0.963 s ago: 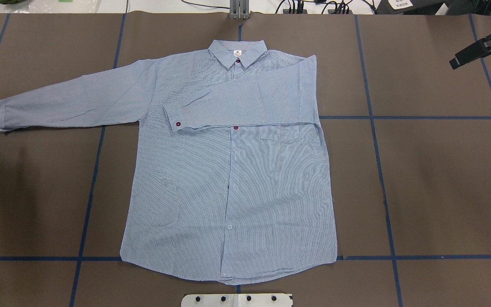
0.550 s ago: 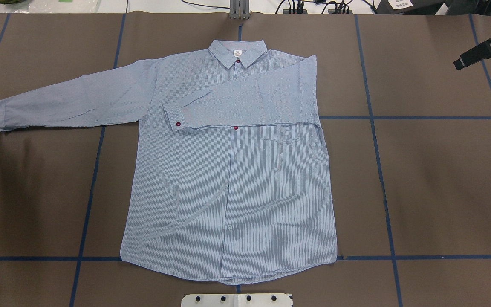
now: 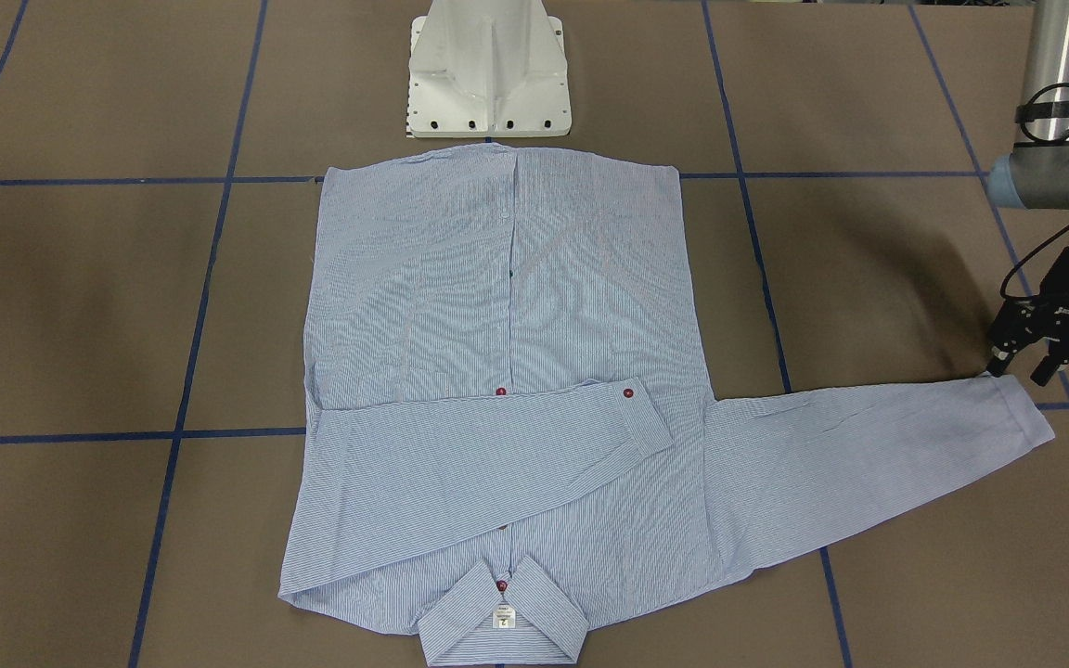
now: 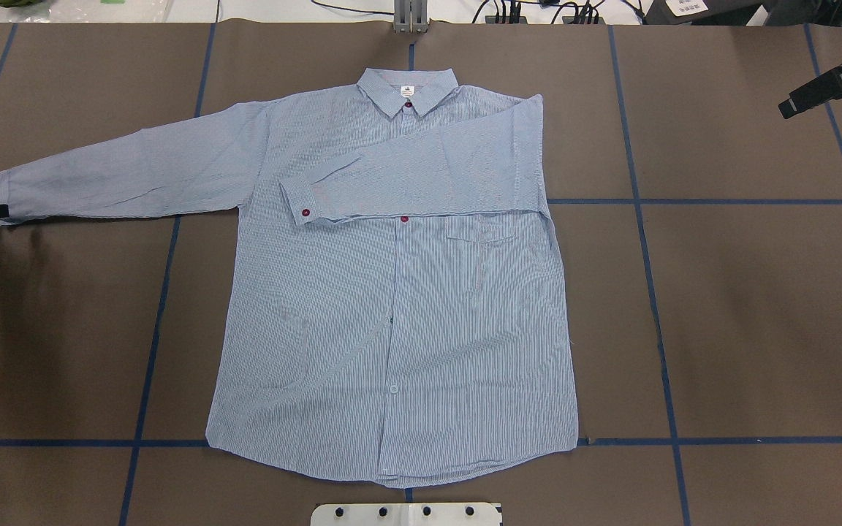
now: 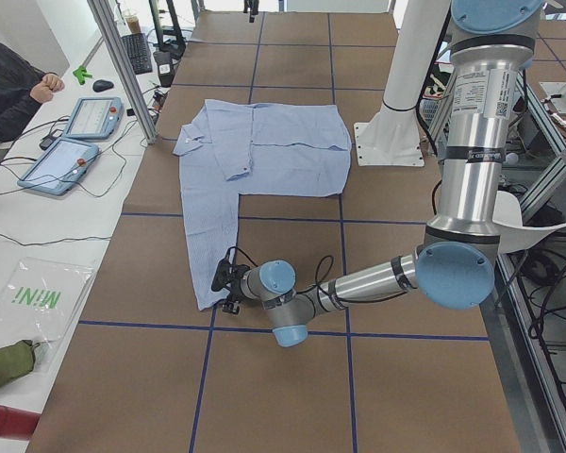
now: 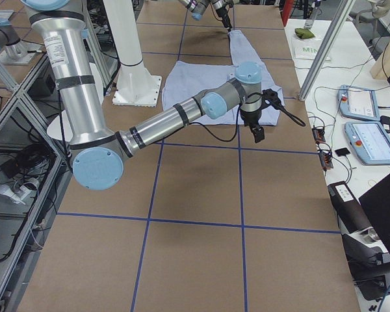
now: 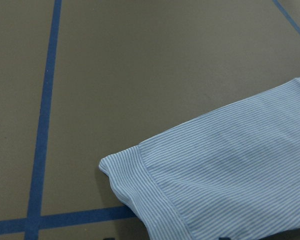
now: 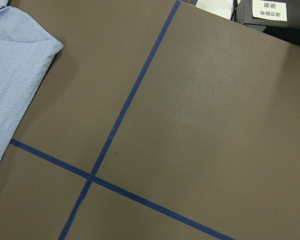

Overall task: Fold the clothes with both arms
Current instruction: 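Lower the left gripper to the cuff of the other sleeve and grasp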

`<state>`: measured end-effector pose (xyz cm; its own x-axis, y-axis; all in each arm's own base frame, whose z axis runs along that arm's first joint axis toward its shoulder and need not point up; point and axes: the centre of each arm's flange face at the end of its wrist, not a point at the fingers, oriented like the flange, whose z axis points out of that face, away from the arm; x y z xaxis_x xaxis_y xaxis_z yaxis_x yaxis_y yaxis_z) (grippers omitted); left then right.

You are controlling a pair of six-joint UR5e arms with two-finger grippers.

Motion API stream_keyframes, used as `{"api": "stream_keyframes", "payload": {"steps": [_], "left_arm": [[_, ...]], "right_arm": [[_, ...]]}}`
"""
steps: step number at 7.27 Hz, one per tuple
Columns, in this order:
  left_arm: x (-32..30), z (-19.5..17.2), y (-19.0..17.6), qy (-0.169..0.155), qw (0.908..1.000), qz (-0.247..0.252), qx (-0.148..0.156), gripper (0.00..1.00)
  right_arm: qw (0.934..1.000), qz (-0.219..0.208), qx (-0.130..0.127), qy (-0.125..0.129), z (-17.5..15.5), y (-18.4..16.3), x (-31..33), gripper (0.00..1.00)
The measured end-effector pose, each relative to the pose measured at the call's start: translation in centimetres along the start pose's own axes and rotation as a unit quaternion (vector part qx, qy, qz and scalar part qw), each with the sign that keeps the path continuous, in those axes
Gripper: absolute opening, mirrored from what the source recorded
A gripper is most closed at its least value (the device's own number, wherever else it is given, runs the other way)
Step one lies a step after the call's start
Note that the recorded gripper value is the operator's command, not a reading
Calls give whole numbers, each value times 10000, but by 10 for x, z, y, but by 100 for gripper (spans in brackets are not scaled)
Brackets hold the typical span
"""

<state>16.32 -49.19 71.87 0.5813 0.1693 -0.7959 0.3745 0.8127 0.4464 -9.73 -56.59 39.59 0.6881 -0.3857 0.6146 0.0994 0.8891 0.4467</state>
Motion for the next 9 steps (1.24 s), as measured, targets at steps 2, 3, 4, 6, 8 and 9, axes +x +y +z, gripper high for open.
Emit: {"api": "stream_keyframes", "payload": {"steps": [2, 3, 4, 6, 8, 9], "left_arm": [[3, 14, -7, -9, 10000, 8, -18, 52], [4, 15, -8, -6, 10000, 12, -20, 34], [5, 16, -8, -2, 10000, 18, -24, 25], [0, 12, -2, -19, 10000, 43, -51, 0], [-5, 3, 7, 28, 10000, 75, -29, 0], [-3, -2, 8, 80, 9999, 91, -36, 0]], "right_arm": [[10000, -7, 7, 1, 0, 0, 0, 100], [10000, -7, 9, 2, -1, 0, 0, 100], [10000, -9, 13, 2, -1, 0, -1, 100], [10000, -6, 15, 1, -1, 0, -1, 100], [10000, -3, 10, 1, -1, 0, -1, 100], [10000, -1, 8, 1, -1, 1, -1, 100]]}}
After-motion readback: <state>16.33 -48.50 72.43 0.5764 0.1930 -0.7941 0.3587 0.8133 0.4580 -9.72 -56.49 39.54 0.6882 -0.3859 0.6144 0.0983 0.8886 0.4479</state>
